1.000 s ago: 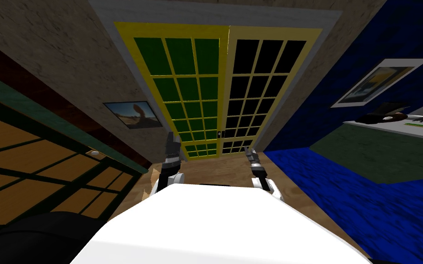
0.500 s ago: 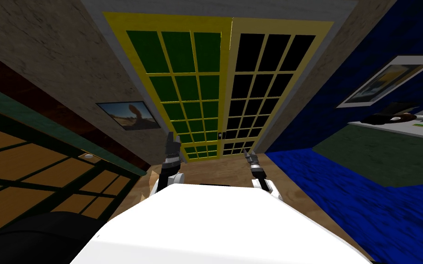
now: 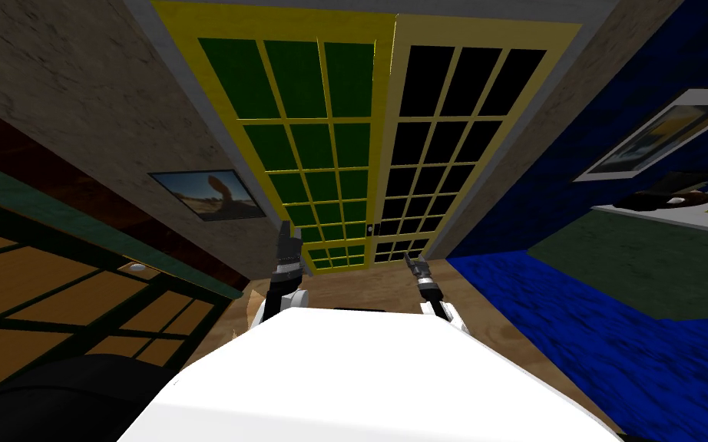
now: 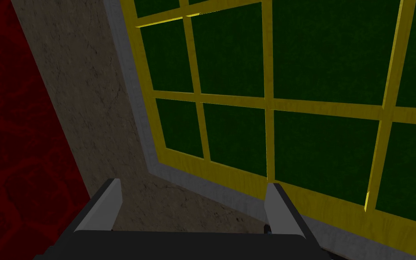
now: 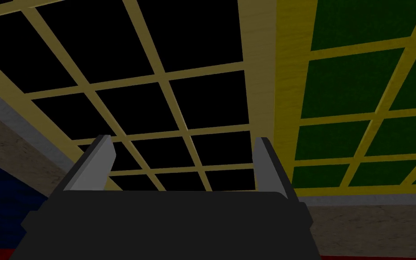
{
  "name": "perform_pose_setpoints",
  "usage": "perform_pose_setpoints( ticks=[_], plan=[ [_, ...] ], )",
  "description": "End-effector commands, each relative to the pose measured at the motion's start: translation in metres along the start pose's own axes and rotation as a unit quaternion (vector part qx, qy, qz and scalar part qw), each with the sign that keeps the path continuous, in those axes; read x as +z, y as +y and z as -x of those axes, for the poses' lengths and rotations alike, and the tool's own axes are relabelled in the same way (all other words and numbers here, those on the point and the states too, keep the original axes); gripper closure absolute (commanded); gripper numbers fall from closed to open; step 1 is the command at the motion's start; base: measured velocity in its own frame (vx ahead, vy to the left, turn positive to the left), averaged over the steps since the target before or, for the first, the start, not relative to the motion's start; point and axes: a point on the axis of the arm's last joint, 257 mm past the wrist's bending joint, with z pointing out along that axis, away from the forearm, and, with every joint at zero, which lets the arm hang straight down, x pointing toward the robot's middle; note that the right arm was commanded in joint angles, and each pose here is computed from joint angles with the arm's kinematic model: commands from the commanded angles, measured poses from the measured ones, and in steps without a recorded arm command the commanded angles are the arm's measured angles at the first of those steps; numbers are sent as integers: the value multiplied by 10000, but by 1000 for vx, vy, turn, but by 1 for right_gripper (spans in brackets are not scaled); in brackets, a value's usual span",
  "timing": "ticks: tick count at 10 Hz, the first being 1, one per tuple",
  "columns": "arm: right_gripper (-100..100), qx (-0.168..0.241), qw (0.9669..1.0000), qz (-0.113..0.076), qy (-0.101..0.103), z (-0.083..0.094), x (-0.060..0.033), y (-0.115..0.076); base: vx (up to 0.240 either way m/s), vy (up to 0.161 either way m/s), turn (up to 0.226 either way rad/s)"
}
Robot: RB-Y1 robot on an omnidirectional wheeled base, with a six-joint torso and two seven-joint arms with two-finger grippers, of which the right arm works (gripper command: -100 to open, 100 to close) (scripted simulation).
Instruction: Pull the door open
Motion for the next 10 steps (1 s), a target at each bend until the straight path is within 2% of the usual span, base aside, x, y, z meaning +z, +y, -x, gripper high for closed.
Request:
perform_pose_setpoints(
  ticks=[1, 4, 5, 10],
  plan=[
    [-100, -150, 9998, 12, 99, -105, -25, -17, 101, 26, -1],
    [-100, -374, 9989, 44, 263, -278, -63, -17, 103, 29, 0],
    [-100, -509, 9980, 73, 368, -389, -89, -9, 147, 51, 1],
    [-100, -777, 9951, 164, 592, -632, -151, 39, 107, 27, 2]
  ],
)
